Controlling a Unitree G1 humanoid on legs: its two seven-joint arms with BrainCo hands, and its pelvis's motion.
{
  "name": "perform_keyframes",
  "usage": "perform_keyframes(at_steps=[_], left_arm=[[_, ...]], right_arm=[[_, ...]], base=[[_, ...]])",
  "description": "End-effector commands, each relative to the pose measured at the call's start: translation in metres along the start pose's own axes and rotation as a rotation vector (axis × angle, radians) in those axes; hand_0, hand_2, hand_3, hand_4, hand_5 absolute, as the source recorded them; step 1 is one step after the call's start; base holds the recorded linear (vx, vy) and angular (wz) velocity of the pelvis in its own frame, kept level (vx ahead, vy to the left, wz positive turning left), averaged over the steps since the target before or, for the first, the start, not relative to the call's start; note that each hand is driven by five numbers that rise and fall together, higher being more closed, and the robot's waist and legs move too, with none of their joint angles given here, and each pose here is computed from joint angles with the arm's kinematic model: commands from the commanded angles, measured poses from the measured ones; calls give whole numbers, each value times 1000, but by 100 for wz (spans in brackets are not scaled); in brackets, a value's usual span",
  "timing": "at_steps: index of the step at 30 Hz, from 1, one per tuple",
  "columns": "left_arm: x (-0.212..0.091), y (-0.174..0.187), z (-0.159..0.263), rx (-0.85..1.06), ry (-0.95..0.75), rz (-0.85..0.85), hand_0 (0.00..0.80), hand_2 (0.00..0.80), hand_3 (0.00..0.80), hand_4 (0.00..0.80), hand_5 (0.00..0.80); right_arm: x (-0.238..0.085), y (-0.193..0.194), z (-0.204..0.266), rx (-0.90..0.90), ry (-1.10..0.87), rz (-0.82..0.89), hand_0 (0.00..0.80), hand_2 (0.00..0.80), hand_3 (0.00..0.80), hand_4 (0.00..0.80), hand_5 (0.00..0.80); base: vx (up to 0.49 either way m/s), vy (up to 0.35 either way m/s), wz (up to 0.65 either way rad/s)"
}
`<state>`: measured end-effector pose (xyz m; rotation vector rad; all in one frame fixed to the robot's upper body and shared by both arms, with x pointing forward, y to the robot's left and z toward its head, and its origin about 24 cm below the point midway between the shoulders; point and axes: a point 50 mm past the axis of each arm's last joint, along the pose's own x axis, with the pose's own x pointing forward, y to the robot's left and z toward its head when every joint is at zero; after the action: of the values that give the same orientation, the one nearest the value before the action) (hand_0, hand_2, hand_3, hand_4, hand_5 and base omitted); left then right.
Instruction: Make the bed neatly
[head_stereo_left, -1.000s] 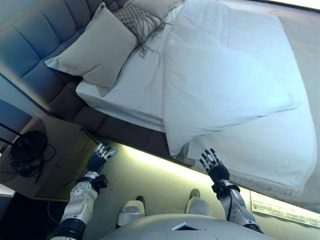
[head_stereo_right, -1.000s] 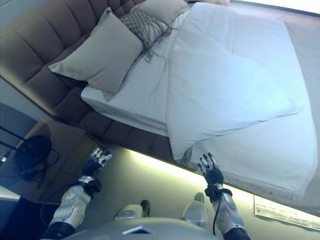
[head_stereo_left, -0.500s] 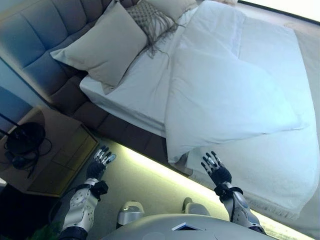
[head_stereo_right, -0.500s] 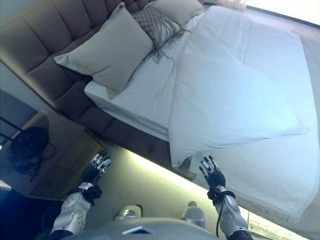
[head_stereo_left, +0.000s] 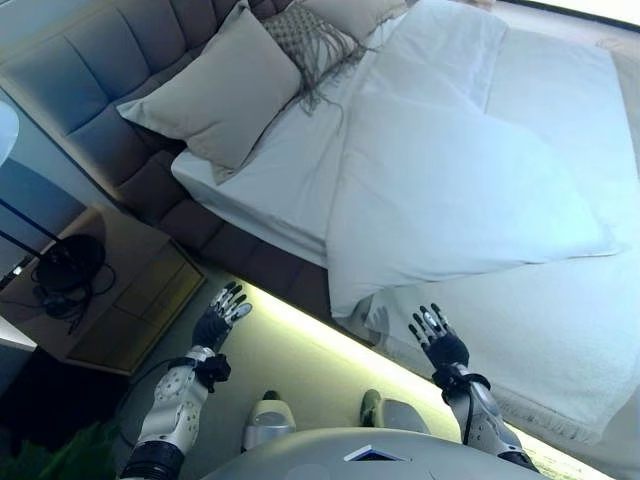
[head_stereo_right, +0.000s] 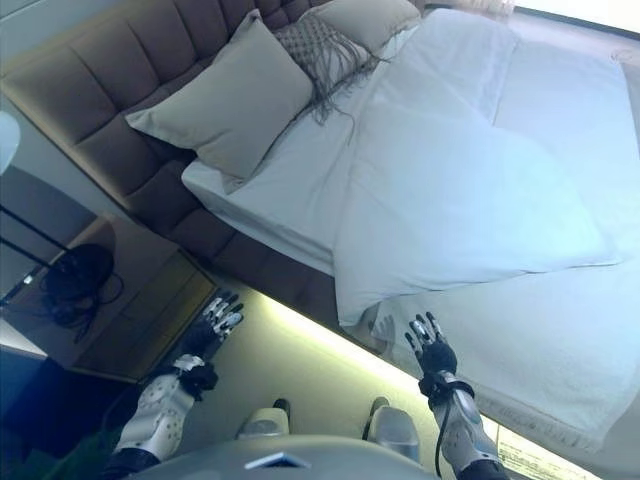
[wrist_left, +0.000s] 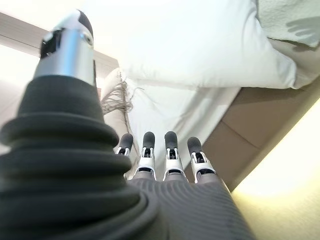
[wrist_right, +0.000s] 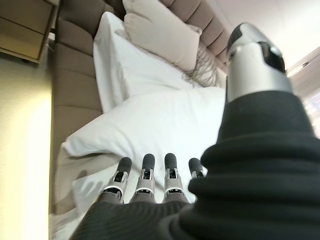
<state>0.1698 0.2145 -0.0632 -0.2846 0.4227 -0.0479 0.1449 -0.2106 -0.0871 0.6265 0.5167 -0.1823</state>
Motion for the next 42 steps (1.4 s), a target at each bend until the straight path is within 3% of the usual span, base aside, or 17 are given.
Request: perform_keyframes(at_steps=[1, 20, 29, 42], left_arm=[[7, 1, 24, 57, -104, -44, 0, 0, 0, 0, 0], [12, 12, 33, 160, -82, -15, 0, 0, 0, 0, 0], [3, 16, 37, 105, -122, 59, 0, 0, 0, 0, 0], [-5, 24, 37, 67, -144, 59, 0, 0, 0, 0, 0]], right_arm=[[2, 23, 17, 21, -123, 119, 0, 0, 0, 0, 0], [-5, 39, -4, 38, -105, 128, 0, 0, 0, 0, 0], [8, 38, 3, 13, -78, 181, 0, 0, 0, 0, 0], [3, 33, 0, 2, -59, 177, 0, 0, 0, 0, 0]], base=[[405, 128, -29], [360, 243, -10], [245, -124, -63], [342, -223, 31]])
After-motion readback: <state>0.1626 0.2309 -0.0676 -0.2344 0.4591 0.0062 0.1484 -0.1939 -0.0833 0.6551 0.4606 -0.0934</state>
